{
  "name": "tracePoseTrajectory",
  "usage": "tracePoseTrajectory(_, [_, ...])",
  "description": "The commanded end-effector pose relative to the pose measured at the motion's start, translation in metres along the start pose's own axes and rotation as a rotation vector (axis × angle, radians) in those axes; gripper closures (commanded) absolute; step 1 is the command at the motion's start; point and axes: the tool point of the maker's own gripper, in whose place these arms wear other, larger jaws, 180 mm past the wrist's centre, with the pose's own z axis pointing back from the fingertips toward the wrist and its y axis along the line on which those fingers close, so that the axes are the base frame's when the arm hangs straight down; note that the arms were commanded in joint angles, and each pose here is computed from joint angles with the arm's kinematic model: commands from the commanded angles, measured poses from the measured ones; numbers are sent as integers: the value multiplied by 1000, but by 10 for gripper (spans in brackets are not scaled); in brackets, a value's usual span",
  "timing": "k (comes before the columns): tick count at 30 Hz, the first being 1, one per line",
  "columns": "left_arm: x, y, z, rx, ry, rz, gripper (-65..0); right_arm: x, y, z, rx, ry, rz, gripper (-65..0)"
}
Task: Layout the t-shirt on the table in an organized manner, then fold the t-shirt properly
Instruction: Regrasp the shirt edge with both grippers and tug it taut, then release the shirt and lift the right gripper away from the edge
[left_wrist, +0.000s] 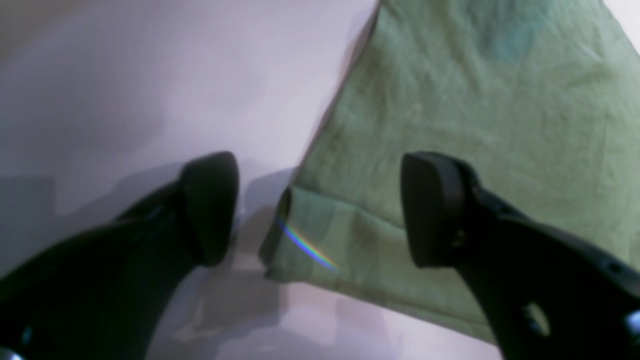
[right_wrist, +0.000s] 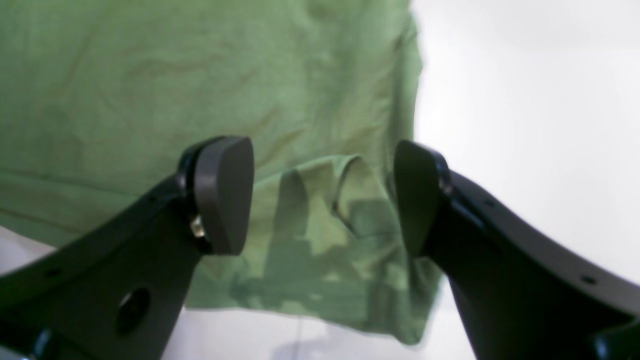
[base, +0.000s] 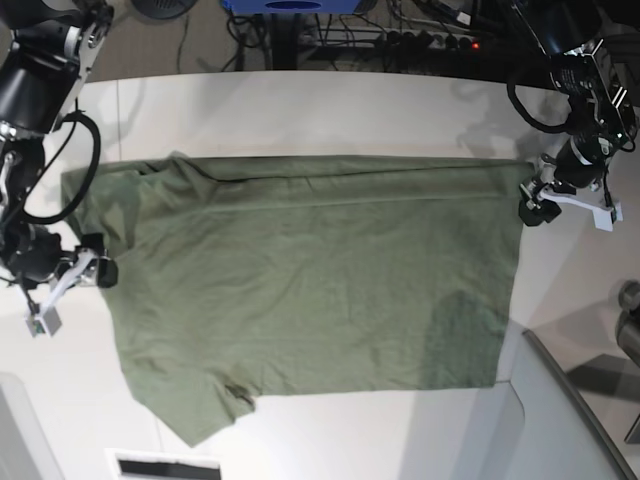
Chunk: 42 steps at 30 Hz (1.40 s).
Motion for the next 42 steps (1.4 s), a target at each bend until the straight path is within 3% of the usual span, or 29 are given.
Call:
tracePoseTrajectory(1, [23,-4,5,-17,-62,-17,-520,24,-2,13,-12,-80,35,-419])
tracePoseTrajectory(6, [48,15,34,28,-158,-28,-518,5,6,48,-76,-94,137,-419])
tracePoseTrajectory(10, [36,20,58,15,-128,-178,-485,-50,9,58,-87,57,151,-417])
tracePoseTrajectory(12, [18,21,65,11,-80,-224,-354,-75,13,58,-74,113,133,-401])
tracePoseTrajectory(14, [6,26,70,19,-42,-255,-135,-96,21,58,-56,148,115,-320])
tracePoseTrajectory(15, [1,29,72,24,-26,-264,0,-104,24,59,-50,163,107,-248])
tracePoseTrajectory(18, [-10,35,75,33,4,-265,0,-119,36,56,-23,186,75,-35])
tracePoseTrajectory(19, [-14,38,75,38,18,-264,0,-122,41,54,-12,190,61,0])
tracePoseTrajectory(24, [-21,40,75,39,32,-255,0,-135,60,32,55,227,-1,-26])
tracePoseTrajectory(32, [-28,46,79,50,51,-257,0,-143,101,3,186,287,53,0])
tracePoseTrajectory(42, [-45,61,76,72,99,-217,0,-132,106,-17,216,273,44,0])
